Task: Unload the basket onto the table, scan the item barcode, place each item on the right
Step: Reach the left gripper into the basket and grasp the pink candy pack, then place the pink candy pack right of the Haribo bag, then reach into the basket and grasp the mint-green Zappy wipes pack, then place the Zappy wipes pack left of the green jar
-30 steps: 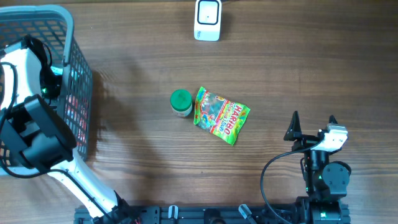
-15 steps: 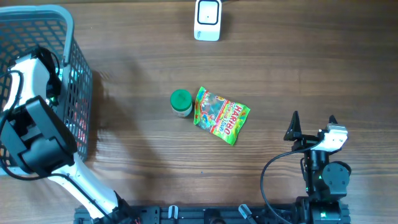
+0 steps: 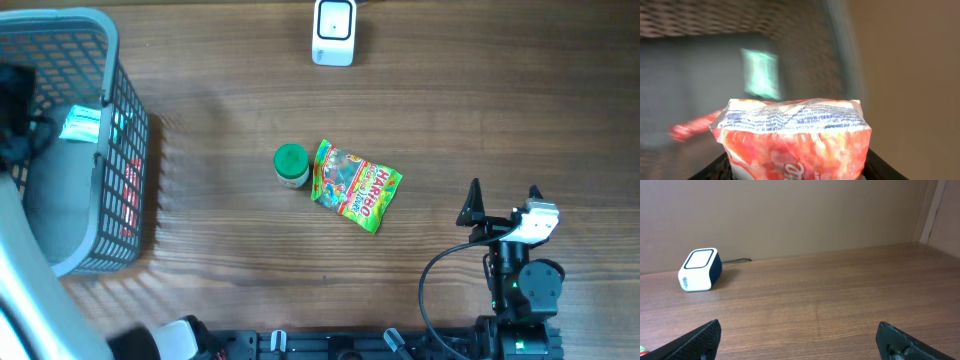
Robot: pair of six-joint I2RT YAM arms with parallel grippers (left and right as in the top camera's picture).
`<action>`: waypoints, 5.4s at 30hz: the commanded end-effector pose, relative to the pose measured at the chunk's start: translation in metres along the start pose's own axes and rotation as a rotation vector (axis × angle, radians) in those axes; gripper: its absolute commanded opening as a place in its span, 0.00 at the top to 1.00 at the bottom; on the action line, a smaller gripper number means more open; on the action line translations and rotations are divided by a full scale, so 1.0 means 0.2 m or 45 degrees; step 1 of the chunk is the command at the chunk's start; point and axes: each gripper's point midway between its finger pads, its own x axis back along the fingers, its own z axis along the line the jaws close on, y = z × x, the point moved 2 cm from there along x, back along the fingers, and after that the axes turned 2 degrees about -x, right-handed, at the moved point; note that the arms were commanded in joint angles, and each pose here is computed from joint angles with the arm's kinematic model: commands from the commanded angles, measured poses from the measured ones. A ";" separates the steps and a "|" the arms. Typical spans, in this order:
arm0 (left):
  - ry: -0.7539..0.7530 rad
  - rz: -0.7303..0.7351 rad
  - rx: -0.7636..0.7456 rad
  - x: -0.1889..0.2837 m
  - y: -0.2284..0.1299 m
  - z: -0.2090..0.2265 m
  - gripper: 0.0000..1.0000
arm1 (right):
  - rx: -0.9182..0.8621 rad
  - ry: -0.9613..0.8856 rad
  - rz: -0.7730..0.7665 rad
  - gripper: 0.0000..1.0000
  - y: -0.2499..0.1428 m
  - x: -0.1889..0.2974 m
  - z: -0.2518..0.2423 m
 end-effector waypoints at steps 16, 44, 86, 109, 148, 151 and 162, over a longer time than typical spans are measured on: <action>-0.208 0.977 -1.315 -0.15 -2.76 -0.23 0.42 | 0.012 0.022 0.003 0.00 0.00 0.00 0.01; -0.392 -0.006 -0.818 0.33 -0.80 -0.65 0.00 | 0.012 0.022 0.003 0.01 0.00 0.00 0.01; 0.376 0.212 -0.293 -1.77 -0.40 0.61 0.00 | 0.012 0.022 0.003 0.00 0.00 0.00 0.01; -0.264 -0.174 -0.274 -0.25 0.14 0.06 0.96 | 0.012 0.022 0.003 0.00 0.00 0.00 0.01; -0.450 0.193 -0.910 0.04 -0.97 -0.13 0.00 | 0.012 0.022 0.003 0.00 0.00 0.00 0.01; -0.391 -0.208 -0.731 0.26 -0.54 -0.19 0.00 | 0.012 0.022 0.003 0.00 0.00 0.00 0.01; 0.087 -0.141 0.298 -0.15 -0.02 0.27 0.00 | 0.012 0.022 0.003 0.00 0.00 0.00 0.01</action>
